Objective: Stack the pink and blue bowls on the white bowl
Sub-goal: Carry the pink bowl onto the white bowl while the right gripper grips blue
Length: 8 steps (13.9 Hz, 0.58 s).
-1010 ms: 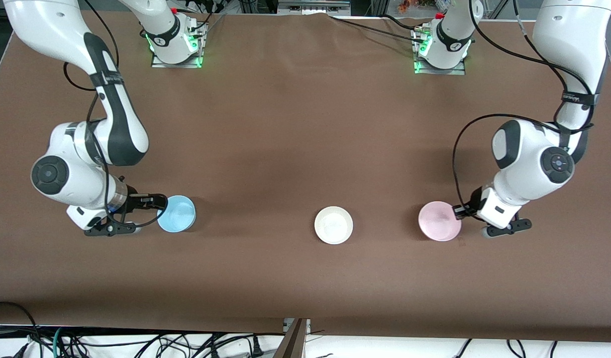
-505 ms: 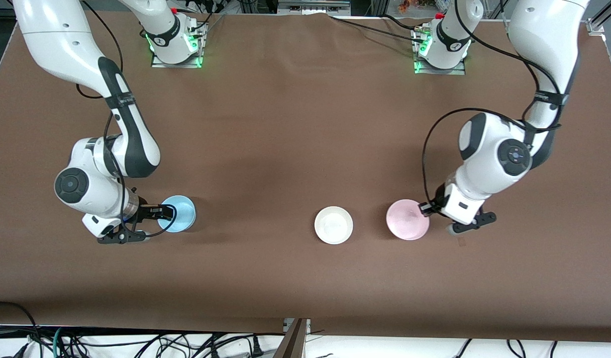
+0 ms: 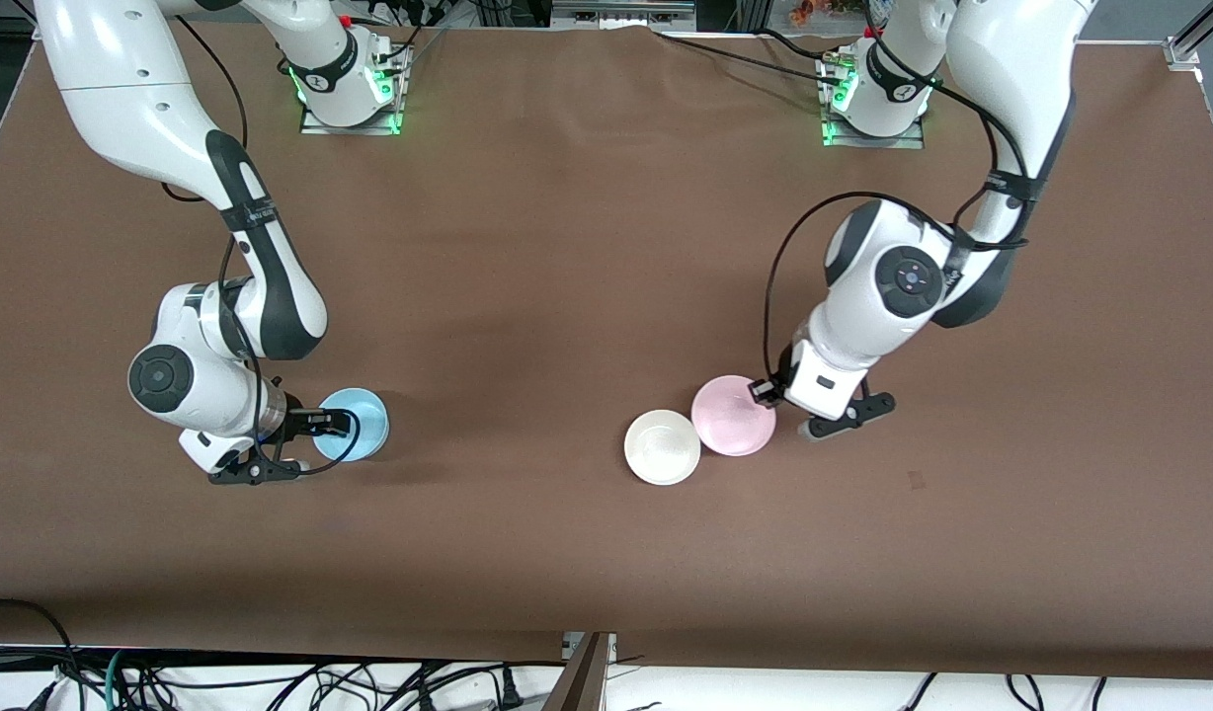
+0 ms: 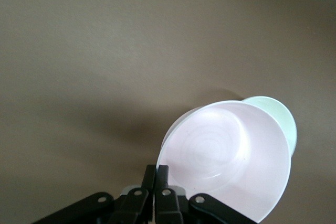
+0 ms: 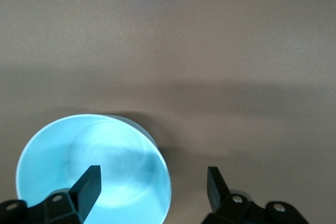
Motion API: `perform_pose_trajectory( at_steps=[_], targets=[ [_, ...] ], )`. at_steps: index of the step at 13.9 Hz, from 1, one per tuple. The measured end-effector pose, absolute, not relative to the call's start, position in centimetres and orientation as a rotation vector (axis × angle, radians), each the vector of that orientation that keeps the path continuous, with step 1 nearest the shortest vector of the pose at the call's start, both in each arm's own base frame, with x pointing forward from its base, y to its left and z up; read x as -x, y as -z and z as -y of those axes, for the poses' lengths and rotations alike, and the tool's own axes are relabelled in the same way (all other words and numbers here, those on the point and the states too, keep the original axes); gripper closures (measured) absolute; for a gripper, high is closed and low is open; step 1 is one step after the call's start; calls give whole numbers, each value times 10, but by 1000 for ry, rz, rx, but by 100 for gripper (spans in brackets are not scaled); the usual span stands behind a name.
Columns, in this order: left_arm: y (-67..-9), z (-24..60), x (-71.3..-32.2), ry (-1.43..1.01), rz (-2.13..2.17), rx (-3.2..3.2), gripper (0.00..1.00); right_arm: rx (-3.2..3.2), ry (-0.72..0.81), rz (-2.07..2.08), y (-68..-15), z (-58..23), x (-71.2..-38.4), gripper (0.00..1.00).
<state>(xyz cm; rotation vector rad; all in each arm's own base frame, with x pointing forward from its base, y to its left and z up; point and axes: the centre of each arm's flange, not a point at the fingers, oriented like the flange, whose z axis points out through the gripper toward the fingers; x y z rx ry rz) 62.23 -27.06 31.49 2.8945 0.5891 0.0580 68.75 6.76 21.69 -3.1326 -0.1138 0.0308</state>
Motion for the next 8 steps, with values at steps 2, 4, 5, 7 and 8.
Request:
perform_pose_trajectory(
  at_steps=[2, 4, 5, 7, 8],
  targets=[
    [-314, 292, -619, -53, -600, -2885, 97, 3133, -37, 113, -214, -67, -687, 12],
    [-310, 305, -620, -48, -601, -2878, 97, 3133, -37, 112, -214, -67, -687, 13],
    [-307, 310, -621, -45, -596, -2877, 97, 3133, -37, 112, -214, -67, -687, 17],
    [-301, 318, -623, -38, -591, -2874, 97, 3133, -38, 112, -214, -67, -687, 22],
    [-297, 321, -623, -33, -588, -2875, 97, 3133, -39, 112, -214, -67, -687, 27]
  ],
)
